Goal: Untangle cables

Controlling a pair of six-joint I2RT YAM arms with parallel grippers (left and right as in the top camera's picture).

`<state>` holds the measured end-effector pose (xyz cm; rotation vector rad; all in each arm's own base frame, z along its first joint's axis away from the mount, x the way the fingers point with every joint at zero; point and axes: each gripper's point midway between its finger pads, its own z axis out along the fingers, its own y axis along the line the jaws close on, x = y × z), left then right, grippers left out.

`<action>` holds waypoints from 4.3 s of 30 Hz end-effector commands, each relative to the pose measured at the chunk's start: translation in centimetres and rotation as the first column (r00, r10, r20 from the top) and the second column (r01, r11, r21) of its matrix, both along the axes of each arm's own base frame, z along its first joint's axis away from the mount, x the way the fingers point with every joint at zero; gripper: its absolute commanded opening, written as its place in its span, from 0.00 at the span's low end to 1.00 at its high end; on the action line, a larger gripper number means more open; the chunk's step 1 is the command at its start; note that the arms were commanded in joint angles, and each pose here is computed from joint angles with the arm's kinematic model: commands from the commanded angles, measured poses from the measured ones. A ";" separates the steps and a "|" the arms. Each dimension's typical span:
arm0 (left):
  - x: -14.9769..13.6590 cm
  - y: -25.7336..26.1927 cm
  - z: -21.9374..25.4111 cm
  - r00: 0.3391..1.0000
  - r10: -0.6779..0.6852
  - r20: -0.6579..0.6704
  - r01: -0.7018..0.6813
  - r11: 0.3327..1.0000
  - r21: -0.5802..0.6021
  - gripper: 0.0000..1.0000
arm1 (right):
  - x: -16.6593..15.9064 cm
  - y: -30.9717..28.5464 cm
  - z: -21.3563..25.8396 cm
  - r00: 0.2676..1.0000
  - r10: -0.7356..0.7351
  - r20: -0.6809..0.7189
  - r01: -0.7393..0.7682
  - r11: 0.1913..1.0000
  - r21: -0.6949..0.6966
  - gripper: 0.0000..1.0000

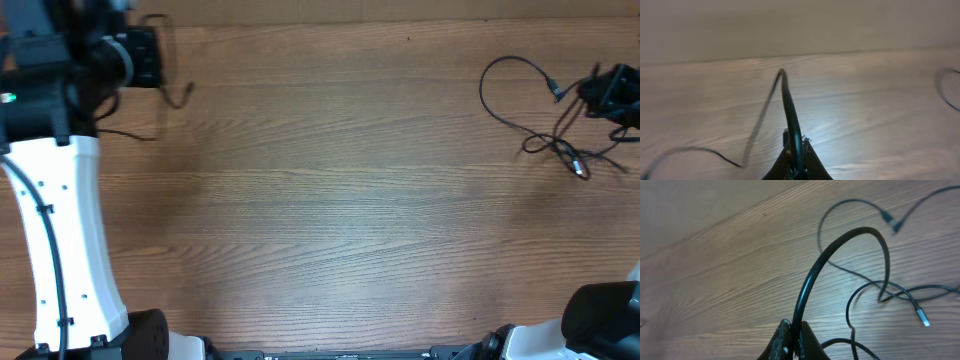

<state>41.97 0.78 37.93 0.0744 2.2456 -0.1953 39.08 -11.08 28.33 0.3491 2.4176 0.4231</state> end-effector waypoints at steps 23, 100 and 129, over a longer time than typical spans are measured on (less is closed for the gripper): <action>-4.1 -23.3 -3.8 0.793 -0.604 -0.083 0.608 0.793 0.037 0.04 | -21.0 -21.7 7.3 0.338 -0.940 0.038 0.935 0.331 -0.129 0.04; -10.3 -34.0 4.9 0.262 -0.878 0.400 0.936 0.131 -0.326 0.04 | 2.3 13.7 -1.7 0.527 0.477 0.704 -0.813 0.523 0.254 0.92; -4.5 -28.6 0.0 0.500 -0.836 0.227 0.825 0.380 -0.417 0.04 | -1.2 28.6 2.5 0.179 0.637 0.750 -0.979 0.189 0.073 0.94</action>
